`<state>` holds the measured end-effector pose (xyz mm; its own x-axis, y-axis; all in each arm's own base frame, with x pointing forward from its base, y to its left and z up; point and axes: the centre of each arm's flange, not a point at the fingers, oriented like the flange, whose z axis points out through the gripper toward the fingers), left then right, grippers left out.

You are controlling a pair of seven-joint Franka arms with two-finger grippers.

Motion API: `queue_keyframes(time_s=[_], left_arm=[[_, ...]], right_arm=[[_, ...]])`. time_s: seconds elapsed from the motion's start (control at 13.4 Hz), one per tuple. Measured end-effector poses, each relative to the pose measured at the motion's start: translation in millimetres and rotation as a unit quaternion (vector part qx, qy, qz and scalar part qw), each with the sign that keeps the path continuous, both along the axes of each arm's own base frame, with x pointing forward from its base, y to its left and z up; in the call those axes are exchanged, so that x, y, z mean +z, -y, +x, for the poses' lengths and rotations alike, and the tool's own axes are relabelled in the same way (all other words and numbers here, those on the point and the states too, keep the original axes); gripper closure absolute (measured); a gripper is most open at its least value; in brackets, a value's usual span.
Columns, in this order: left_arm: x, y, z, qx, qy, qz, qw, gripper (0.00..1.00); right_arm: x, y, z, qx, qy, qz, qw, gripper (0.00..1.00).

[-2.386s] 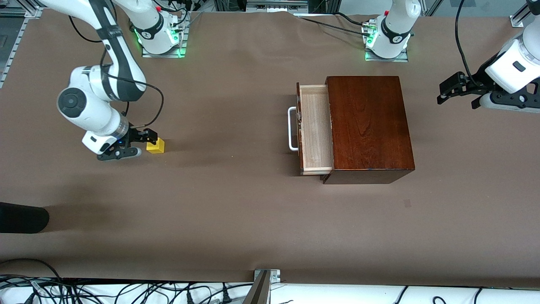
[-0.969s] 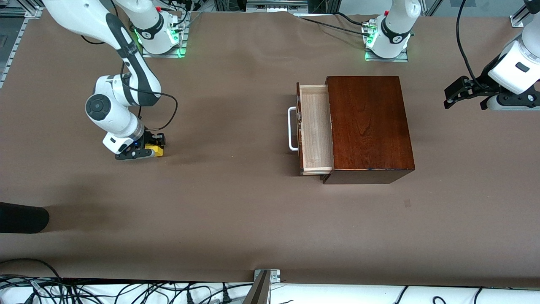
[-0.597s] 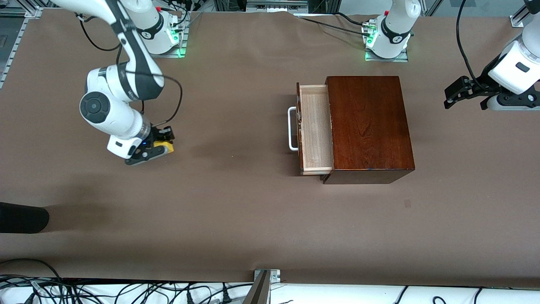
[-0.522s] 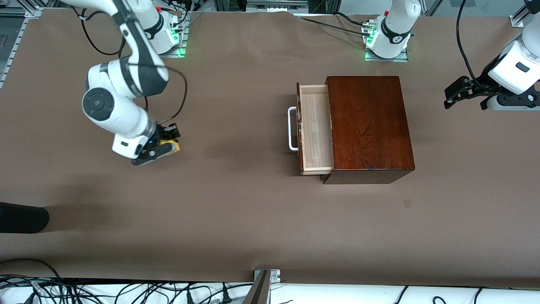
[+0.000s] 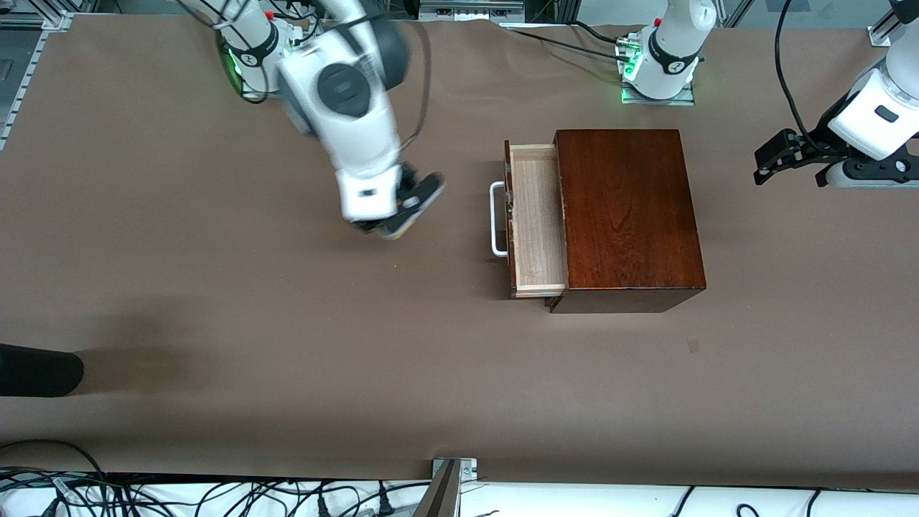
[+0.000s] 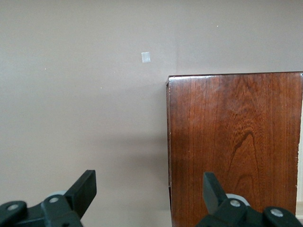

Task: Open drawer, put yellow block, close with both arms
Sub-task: 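Lift the yellow cube and carry it over the open drawer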

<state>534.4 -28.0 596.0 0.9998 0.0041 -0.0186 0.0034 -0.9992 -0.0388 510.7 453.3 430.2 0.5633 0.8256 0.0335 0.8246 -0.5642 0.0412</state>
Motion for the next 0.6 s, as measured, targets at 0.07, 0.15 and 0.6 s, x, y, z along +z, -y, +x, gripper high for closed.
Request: queue_keyframes(time_s=[0.07,0.15,0.6], left_arm=[[0.0,0.1,0.0,0.000,0.000,0.000,1.000,0.00],[0.0,0.2,0.0,0.000,0.000,0.000,1.000,0.00],[-0.1,0.3,0.1,0.000,0.000,0.000,1.000,0.00]], right_arm=[[-1.0,-32.4,-14.4,0.032,0.007,0.002,0.999,0.44],[-4.5,-65.5,-29.1,0.062,0.018,0.001,0.998,0.44],[-52.2,-194.0,-94.8,0.195,0.066,-0.014,0.979,0.44]])
